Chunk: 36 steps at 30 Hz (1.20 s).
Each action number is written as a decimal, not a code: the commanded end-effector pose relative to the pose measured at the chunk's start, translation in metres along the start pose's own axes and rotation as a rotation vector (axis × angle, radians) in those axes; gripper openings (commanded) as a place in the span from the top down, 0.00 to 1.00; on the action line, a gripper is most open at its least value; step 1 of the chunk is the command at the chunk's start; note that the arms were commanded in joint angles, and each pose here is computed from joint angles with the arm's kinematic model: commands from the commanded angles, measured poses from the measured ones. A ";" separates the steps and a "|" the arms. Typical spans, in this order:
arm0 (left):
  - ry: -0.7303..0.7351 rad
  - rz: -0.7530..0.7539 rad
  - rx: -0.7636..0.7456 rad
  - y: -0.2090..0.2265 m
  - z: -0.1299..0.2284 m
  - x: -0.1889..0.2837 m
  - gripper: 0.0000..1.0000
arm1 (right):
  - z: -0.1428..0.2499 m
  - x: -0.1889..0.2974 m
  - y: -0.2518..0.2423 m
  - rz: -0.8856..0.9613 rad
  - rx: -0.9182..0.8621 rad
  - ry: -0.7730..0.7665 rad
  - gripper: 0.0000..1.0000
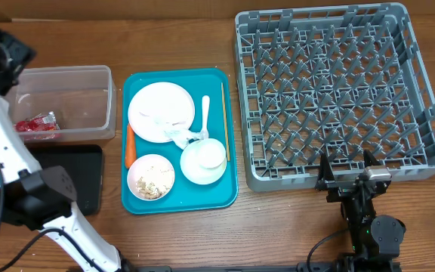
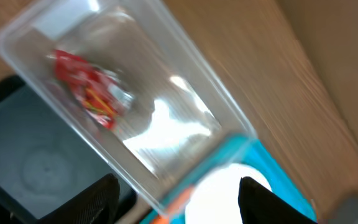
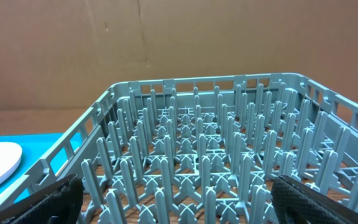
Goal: Sort waste into correct bins and load items into the dishwasher rack
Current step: 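Move the left gripper back to the plate and grasp the tissue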
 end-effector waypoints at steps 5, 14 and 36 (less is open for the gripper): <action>0.140 0.066 -0.266 -0.043 0.077 0.026 0.35 | 0.002 0.000 -0.002 0.014 -0.003 -0.005 0.00; 0.244 0.134 -0.548 -0.096 0.179 0.038 0.37 | 0.002 0.000 -0.002 0.014 -0.003 -0.005 0.00; 0.395 -0.146 -0.764 -0.081 0.266 -0.023 0.34 | 0.002 0.000 -0.002 0.014 -0.003 -0.005 0.00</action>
Point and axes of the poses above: each gripper's point midway between its finger pads, its own x axis back along the fingers, its own y axis along the line the jaws close on, z = x × y, the point moved 8 cm from there along x, back along the fingers, and after that the axes turned 10 degrees about x, right-handed, at the moved point
